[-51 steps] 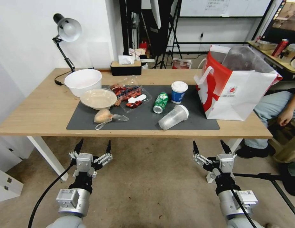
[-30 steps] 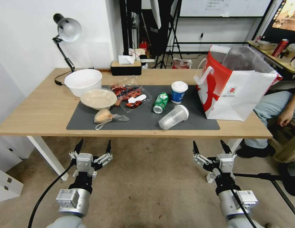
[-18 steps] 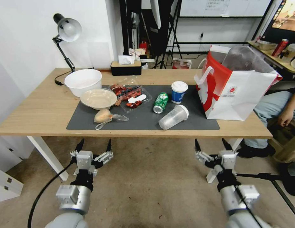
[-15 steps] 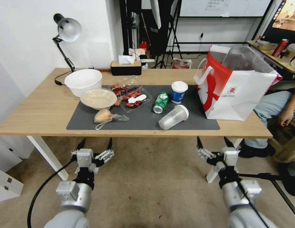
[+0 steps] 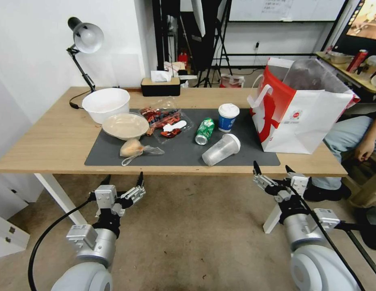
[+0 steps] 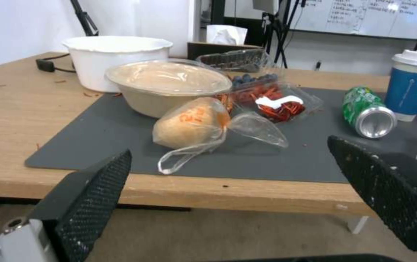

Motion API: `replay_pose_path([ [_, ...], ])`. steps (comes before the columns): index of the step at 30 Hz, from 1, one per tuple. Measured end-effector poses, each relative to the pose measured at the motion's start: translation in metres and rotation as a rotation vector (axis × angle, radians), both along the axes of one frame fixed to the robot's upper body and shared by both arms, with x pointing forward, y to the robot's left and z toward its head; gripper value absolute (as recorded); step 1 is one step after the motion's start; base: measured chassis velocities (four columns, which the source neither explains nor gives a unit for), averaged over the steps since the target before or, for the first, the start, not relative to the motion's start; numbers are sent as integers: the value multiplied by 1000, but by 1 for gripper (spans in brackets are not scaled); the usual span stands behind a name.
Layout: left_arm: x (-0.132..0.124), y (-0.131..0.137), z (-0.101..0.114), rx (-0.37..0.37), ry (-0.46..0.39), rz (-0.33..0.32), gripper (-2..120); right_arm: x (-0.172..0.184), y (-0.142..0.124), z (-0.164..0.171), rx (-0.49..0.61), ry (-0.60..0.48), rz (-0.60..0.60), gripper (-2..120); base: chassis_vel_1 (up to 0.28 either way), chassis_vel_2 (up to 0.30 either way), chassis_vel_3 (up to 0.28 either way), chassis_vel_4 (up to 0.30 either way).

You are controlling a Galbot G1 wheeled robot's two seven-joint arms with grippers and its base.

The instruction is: Pick up the trash from the table and place it into the takeout bag.

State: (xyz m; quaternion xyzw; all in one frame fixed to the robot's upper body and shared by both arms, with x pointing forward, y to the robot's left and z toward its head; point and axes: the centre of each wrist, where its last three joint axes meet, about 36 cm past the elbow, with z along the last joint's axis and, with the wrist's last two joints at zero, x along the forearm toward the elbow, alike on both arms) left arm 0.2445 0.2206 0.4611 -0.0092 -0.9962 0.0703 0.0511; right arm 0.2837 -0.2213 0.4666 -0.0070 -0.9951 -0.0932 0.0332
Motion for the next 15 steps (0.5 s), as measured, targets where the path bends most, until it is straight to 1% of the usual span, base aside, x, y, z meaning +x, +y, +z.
replay_pose_path([
  [1,0,0,0,0,-1,1,100,3,6,-1,26,-2,6,100,0,0,0,0],
  [2,0,0,0,0,-1,1,100,3,6,-1,26,-2,6,100,0,0,0,0],
  [4,-1,0,-1,0,-3,5,100,12,20,-3,91,6,17,100,0,0,0,0],
  [5,-1,0,-1,0,-3,5,100,12,20,-3,91,6,17,100,0,0,0,0],
  [9,-3,5,-2,12,-9,18,100,33,53,-6,213,59,36,100,0,0,0,0],
  [10,-3,5,-2,12,-9,18,100,33,53,-6,213,59,36,100,0,0,0,0],
  [13,-4,7,-3,25,-6,24,100,48,72,-3,264,112,26,100,0,0,0,0],
  [14,-4,7,-3,25,-6,24,100,48,72,-3,264,112,26,100,0,0,0,0],
  [15,-5,8,-3,32,-5,26,100,59,80,-2,274,140,16,100,0,0,0,0],
])
